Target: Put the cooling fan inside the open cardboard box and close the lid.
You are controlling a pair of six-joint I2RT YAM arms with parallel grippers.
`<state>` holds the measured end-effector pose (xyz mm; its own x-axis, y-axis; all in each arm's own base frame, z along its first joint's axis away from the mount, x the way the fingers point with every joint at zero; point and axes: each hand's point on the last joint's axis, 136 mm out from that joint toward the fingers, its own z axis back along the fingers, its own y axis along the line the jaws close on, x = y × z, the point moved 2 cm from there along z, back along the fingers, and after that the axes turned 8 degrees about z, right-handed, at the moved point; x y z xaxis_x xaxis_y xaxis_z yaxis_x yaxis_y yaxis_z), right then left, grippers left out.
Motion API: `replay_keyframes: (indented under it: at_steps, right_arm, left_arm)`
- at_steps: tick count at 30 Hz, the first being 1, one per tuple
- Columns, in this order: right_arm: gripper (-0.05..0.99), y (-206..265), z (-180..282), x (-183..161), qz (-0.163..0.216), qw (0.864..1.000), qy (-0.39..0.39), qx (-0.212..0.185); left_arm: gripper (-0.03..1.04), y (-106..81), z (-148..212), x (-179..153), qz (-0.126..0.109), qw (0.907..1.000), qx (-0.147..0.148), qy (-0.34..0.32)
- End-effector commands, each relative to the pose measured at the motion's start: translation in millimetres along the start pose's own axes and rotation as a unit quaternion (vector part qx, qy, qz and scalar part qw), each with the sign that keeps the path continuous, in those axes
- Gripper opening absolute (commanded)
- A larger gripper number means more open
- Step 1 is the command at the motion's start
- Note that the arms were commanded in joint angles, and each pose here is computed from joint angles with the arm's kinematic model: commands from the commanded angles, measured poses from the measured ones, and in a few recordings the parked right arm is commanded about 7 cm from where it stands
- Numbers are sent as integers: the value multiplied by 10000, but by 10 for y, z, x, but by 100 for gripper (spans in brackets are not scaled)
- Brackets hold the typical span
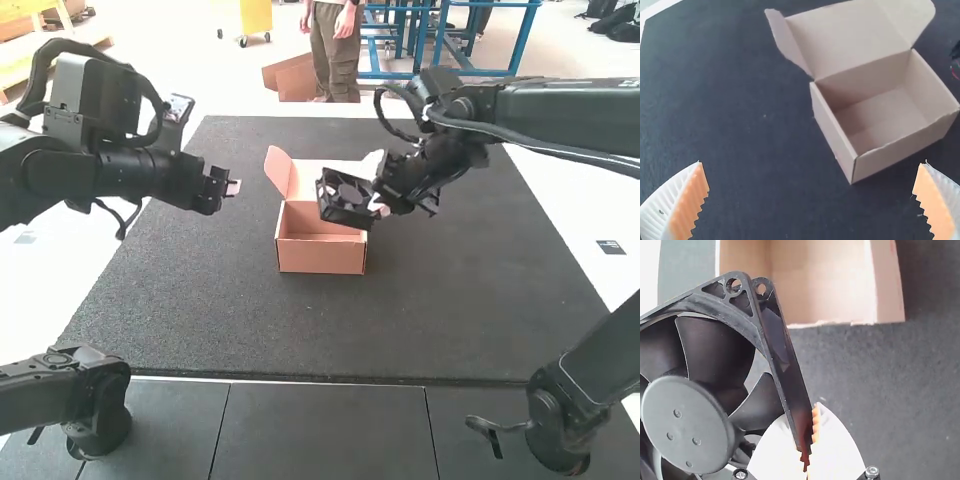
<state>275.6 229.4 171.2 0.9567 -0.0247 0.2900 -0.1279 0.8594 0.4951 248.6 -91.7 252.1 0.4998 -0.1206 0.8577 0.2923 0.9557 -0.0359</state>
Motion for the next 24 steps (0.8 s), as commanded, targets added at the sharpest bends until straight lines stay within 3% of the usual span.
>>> replay_keyframes:
  at_steps: [1, 15, 24]
  right_arm:
    - [-1, 143, -61, 132, -49, 9997, -216, -95]
    - [-1, 280, -579, 675, 37, 9968, -506, -618]
    - [-1, 278, -871, 788, 266, 9934, -514, -990]
  left_arm:
    - [97, -41, 36, -14, -72, 9999, -113, -30]
    - [97, -51, 51, 21, -54, 9998, -153, -149]
    - [97, -54, 50, 63, -41, 9996, -161, -248]
